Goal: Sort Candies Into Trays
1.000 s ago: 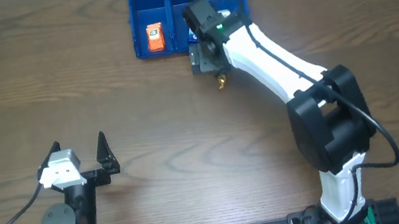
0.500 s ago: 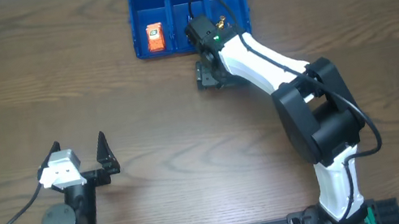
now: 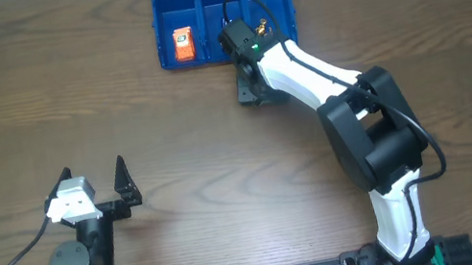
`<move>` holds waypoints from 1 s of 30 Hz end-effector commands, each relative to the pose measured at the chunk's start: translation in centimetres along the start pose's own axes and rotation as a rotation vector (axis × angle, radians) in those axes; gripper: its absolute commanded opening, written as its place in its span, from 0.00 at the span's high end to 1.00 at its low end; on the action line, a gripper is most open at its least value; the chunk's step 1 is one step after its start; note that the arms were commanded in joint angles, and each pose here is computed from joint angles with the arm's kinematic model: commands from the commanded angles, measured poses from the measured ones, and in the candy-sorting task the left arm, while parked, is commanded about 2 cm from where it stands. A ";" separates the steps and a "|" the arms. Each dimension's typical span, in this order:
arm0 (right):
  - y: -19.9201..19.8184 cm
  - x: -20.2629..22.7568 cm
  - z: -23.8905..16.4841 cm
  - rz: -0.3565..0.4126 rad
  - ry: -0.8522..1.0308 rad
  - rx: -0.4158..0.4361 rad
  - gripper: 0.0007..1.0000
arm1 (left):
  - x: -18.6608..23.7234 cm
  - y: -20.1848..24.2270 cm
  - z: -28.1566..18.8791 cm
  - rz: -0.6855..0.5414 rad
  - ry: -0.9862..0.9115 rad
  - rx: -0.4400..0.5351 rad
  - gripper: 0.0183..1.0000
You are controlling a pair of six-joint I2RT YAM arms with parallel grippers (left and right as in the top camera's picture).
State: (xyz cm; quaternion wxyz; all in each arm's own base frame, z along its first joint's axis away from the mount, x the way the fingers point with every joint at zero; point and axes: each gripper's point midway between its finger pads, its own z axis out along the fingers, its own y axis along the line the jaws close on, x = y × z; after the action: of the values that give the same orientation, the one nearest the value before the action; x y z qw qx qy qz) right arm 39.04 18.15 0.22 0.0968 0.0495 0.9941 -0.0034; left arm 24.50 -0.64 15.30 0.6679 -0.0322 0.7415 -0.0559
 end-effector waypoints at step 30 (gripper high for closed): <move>-4.1 -15.6 -21.0 -0.006 -0.670 0.011 0.96 | 1.6 0.3 0.0 -0.007 0.052 -0.011 0.00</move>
State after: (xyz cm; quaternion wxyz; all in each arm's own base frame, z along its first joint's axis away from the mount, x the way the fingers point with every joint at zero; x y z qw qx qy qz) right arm 48.75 15.00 26.26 0.4331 0.0576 0.8991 0.0271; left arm 24.50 -0.61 15.29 0.6678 -0.0325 0.7416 -0.0552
